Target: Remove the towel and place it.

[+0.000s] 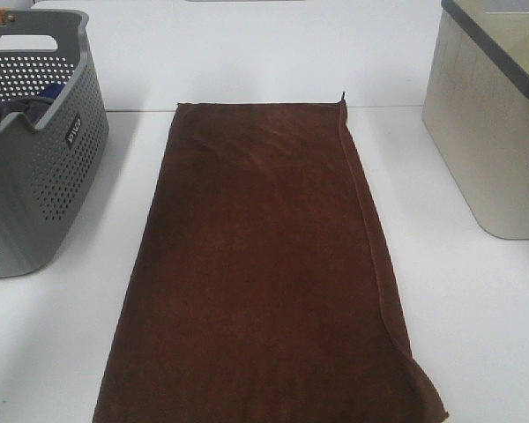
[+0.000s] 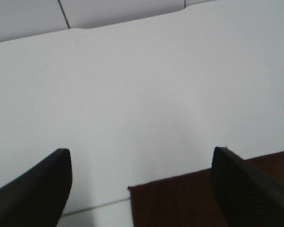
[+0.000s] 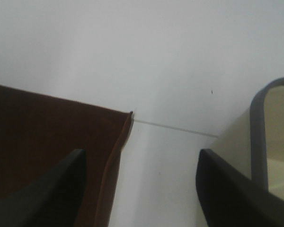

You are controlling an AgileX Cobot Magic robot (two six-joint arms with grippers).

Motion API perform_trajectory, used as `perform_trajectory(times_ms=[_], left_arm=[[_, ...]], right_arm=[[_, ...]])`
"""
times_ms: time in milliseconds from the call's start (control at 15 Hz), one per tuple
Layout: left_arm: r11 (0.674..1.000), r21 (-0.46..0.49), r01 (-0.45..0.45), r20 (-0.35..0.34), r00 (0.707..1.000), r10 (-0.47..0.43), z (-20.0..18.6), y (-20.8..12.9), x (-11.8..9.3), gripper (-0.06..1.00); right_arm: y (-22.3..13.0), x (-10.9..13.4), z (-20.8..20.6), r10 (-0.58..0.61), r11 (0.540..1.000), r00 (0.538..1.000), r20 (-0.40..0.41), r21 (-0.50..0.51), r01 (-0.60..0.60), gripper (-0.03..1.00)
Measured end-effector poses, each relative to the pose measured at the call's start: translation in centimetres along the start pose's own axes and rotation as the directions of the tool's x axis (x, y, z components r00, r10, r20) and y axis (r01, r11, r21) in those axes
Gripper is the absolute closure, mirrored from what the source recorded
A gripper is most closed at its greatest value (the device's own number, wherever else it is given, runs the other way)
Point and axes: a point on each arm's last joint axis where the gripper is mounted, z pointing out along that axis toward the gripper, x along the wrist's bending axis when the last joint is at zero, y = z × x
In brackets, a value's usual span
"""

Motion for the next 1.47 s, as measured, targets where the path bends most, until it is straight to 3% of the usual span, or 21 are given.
perform_trajectory(times_ms=[200, 400, 600, 800, 1000, 1200, 1467], left_arm=[[0.988, 0.152, -0.002, -0.053, 0.999, 0.01, -6.1, 1.9, 1.6, 0.18], [0.949, 0.314, -0.036, -0.083, 0.994, 0.066, -9.6, 1.9, 2.6, 0.18], [0.954, 0.297, -0.038, -0.084, 0.994, 0.066, -11.7, 2.7, 3.0, 0.18], [0.962, 0.269, -0.036, -0.076, 0.995, 0.058, -16.7, 3.4, 3.9, 0.18], [0.941, 0.334, -0.053, -0.071, 0.994, 0.081, -21.2, 0.7, 4.9, 0.18], [0.894, 0.444, -0.061, -0.068, 0.993, 0.101, -24.7, -4.6, 5.8, 0.18], [0.853, 0.521, -0.013, -0.08, 0.995, 0.063, -30.4, -12.5, 7.0, 0.18]], right_arm=[[-0.7, -0.7, -3.7, -0.004, 0.986, 1.0, 0.002, 0.169, 0.004, 0.33], [-1.7, -0.9, -4.8, -0.023, 0.953, 1.0, 0.002, 0.304, 0.021, 0.33], [-3.0, -0.6, -6.0, -0.008, 0.939, 0.999, -0.035, 0.343, 0.019, 0.33], [-5.4, -0.8, -9.7, 0.009, 0.924, 0.998, -0.061, 0.383, 0.015, 0.33], [-8.9, -1.2, -15.5, 0.043, 0.919, 0.994, -0.097, 0.393, -0.002, 0.33], [-13.5, -1.5, -20.3, 0.06, 0.917, 0.992, -0.114, 0.398, -0.009, 0.33], [-20.8, -1.8, -25.1, 0.062, 0.921, 0.991, -0.116, 0.39, -0.012, 0.33]])
